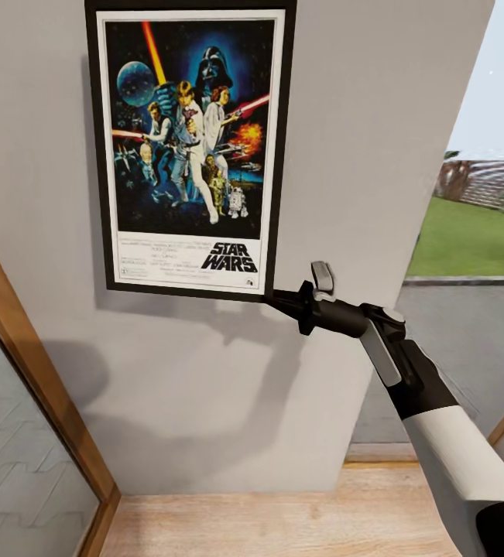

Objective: Pick up the poster from the kitchen countertop and hang it on one of the wall nails in the kitchen.

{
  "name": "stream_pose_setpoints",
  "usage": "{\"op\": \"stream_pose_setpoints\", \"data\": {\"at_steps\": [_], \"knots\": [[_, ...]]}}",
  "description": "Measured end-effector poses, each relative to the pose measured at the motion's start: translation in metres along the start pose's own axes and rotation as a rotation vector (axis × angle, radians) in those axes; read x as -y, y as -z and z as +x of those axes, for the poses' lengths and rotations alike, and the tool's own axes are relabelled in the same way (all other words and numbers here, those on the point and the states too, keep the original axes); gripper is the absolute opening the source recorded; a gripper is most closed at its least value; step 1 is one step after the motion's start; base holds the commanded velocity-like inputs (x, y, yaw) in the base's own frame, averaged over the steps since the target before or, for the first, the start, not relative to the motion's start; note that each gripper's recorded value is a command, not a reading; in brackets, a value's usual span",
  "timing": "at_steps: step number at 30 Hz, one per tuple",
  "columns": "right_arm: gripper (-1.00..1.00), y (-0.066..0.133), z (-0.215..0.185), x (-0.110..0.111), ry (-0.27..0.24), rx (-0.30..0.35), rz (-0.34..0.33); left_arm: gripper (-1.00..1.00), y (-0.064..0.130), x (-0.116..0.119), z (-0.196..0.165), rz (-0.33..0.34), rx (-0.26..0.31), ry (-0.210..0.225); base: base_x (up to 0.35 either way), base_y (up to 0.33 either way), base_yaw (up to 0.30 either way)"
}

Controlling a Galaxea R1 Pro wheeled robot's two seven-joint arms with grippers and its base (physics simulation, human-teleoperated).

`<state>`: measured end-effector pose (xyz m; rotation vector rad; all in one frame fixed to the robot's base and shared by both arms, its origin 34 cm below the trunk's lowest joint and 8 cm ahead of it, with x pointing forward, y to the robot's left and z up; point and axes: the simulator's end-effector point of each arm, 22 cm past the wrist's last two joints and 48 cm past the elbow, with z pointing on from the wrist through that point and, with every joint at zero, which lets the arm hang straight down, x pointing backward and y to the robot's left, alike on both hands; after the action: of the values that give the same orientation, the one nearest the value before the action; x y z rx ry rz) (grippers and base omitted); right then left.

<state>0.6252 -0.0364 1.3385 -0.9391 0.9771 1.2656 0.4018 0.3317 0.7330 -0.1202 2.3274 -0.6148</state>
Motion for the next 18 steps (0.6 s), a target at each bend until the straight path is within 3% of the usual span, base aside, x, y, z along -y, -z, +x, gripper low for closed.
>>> {"op": "stream_pose_setpoints", "data": {"at_steps": [8,18], "knots": [[-1.0,0.0,0.0,0.0,0.0,0.0,0.0,1.0,0.0,0.0,0.0,0.0,0.0,0.0,0.007,0.002,0.0],[-1.0,0.0,0.0,0.0,0.0,0.0,0.0,1.0,0.0,-0.0001,-0.0002,0.0,0.001,0.001,0.1,0.025,0.0]]}}
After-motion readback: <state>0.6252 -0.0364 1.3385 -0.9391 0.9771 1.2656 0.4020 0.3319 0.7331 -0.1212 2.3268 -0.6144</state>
